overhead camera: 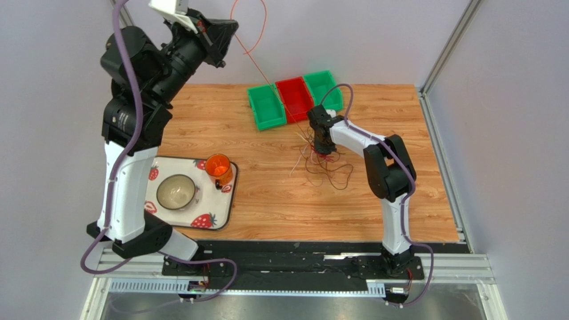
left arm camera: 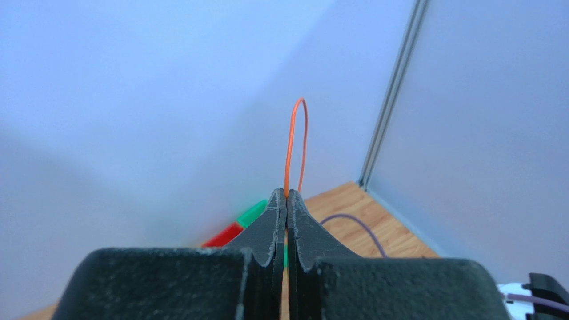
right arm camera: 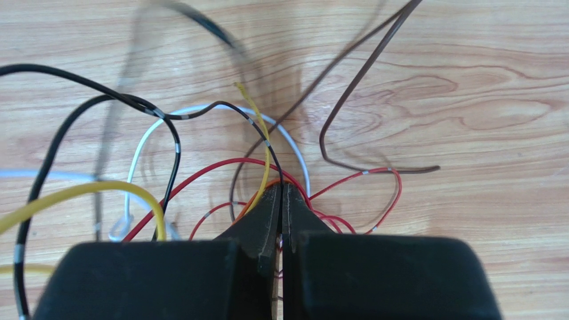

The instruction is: Untangle the cables

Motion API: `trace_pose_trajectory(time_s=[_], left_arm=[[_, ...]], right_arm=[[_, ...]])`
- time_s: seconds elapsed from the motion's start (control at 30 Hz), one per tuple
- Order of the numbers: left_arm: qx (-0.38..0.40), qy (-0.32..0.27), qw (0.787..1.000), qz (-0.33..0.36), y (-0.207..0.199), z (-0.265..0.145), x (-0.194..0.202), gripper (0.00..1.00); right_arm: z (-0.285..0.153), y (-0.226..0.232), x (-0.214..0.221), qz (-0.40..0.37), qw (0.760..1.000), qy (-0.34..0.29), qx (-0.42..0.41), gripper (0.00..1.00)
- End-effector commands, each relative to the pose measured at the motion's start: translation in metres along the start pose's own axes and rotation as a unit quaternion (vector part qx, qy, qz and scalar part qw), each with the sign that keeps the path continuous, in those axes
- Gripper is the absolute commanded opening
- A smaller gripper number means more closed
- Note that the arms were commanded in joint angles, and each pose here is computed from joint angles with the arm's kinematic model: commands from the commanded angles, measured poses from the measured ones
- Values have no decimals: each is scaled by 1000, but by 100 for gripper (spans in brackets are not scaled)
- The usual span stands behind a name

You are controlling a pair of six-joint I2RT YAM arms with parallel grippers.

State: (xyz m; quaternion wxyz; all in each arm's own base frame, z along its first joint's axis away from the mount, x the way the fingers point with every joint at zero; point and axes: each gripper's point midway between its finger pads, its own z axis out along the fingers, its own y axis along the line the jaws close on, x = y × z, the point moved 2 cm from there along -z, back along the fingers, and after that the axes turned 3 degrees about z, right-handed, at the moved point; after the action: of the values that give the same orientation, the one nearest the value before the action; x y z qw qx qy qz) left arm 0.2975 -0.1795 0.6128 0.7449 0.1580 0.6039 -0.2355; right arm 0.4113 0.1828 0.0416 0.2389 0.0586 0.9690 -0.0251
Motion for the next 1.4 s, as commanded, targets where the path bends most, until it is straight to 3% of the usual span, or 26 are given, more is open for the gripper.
trace_pose_trajectory(time_s=[0.0,0.17,0.37,0.43,0.5,0.67,0.7,0.8,0.93,1.07,1.37], left_arm=[[34,-225,973,42,-16,-49,-121,0],[37,-315,947,53,-20,-64,-163,0],[34,-434,899,46,-23,-99,-218,0],[39,-447,893,31,-24,-103,-223,0],[38,-441,896,21,-22,-98,-220,0],[-14,-409,911,44,-5,-75,-198,0],[-36,-412,909,42,2,-78,-201,0],[-53,-392,917,59,8,-66,-189,0],[-73,-322,941,75,19,-13,-141,0],[-128,-285,945,91,42,16,-115,0],[-133,-305,941,60,62,71,-92,0]], right_arm=[[-1,8,-10,11,1000,-16,-12,0],[-2,9,-14,6,1000,-19,-13,0],[5,9,-7,6,1000,-11,-10,0],[6,10,-8,6,1000,-11,-10,0],[2,11,-11,4,1000,-11,-13,0],[-25,12,-36,-3,999,-43,-18,17],[-37,13,-48,0,998,-59,-25,36],[-63,15,-68,1,997,-77,-31,61],[-95,21,-77,14,994,-85,-64,68],[-123,19,-74,20,991,-91,-96,70],[-162,13,-56,32,986,-61,-154,74]])
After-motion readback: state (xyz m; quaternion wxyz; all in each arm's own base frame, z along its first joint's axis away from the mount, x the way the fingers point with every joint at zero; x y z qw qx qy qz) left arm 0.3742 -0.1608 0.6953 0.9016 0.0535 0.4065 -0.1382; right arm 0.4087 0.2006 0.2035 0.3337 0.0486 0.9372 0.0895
